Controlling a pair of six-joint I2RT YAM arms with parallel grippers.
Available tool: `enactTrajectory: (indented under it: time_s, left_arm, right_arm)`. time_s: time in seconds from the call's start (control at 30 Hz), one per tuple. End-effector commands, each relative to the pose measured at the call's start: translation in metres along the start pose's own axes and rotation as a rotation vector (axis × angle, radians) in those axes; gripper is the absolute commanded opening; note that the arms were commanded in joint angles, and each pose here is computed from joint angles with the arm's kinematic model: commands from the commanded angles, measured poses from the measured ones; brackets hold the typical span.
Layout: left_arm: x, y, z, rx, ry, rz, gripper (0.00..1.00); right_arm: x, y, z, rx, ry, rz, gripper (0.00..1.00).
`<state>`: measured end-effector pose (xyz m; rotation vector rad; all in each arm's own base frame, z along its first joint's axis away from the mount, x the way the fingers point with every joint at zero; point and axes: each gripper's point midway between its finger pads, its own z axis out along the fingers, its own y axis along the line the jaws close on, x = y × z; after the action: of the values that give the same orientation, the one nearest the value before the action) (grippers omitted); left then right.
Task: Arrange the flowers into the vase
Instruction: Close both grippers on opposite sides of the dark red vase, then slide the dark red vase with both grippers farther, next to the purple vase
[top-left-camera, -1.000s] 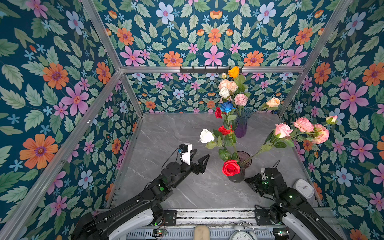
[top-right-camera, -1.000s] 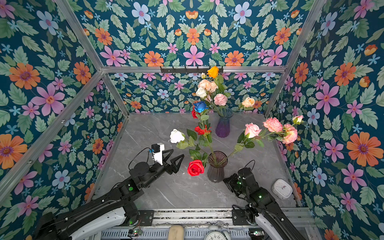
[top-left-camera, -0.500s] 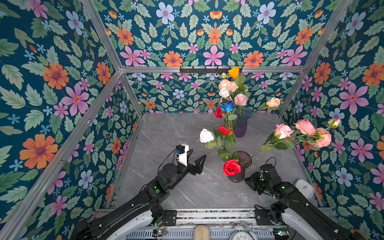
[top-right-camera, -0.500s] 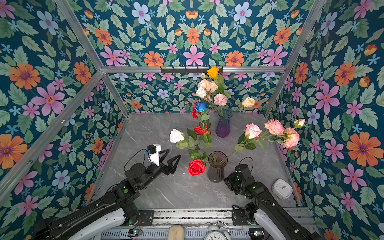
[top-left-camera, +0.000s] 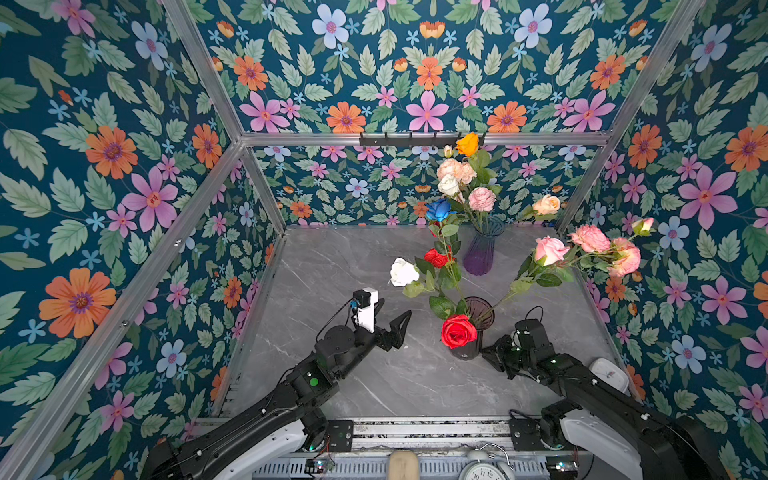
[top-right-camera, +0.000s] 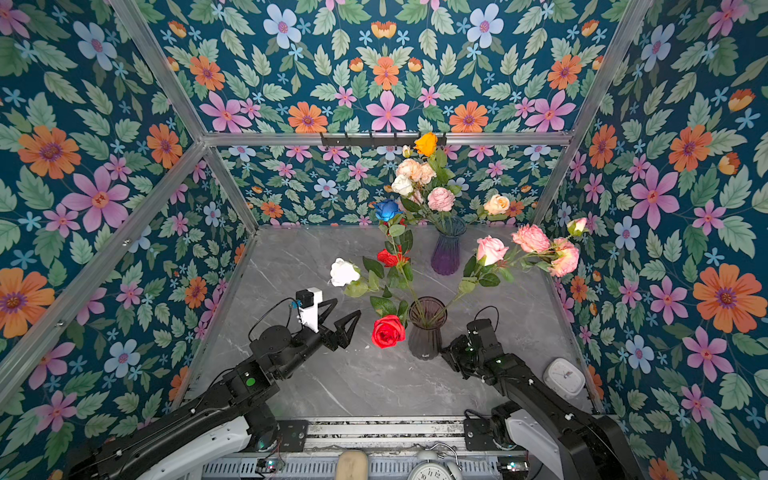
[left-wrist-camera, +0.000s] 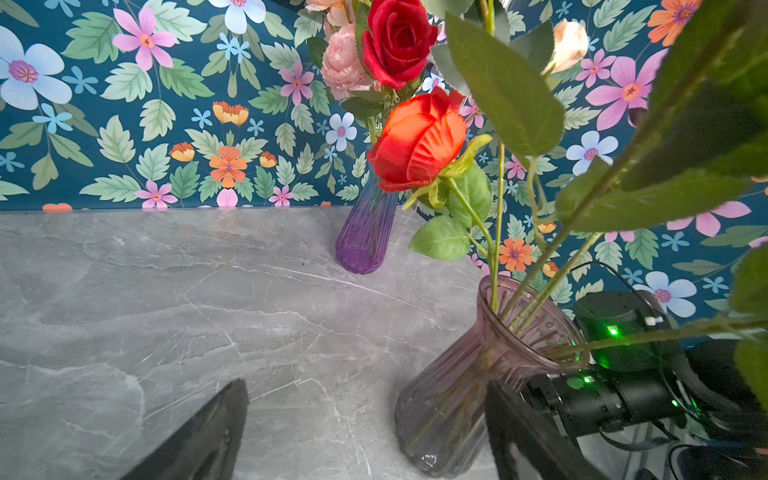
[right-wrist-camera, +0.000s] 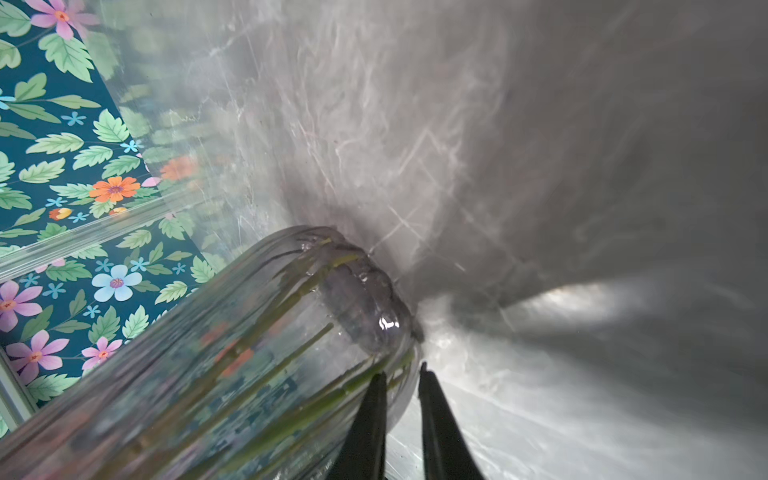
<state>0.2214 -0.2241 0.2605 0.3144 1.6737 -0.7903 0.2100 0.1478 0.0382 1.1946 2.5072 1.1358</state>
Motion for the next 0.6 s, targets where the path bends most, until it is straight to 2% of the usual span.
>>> enactTrajectory:
  time_s: [0.0, 0.2, 0.3, 0.57]
  left_arm:
    - [-0.001, -0.002, 0.003, 0.009, -0.003, -0.001, 0.91]
    - [0.027, -0.001, 0.016, 0.037, 0.034, -0.076, 0.87]
    - [0.047, -0.002, 0.024, 0.062, 0.063, -0.098, 0.73]
    - [0.106, -0.004, 0.058, 0.107, 0.177, -0.213, 0.77]
  right_arm:
    - [0.001, 0.026, 0.005, -0.088, 0.030, -0.023, 0.19]
    - [-0.004, 0.043, 0.017, -0.120, 0.049, -0.023, 0.18]
    - [-0.004, 0.054, 0.026, -0.143, 0.079, -0.024, 0.19]
    - [-0.002, 0.071, 0.053, -0.151, 0.123, -0.041, 0.19]
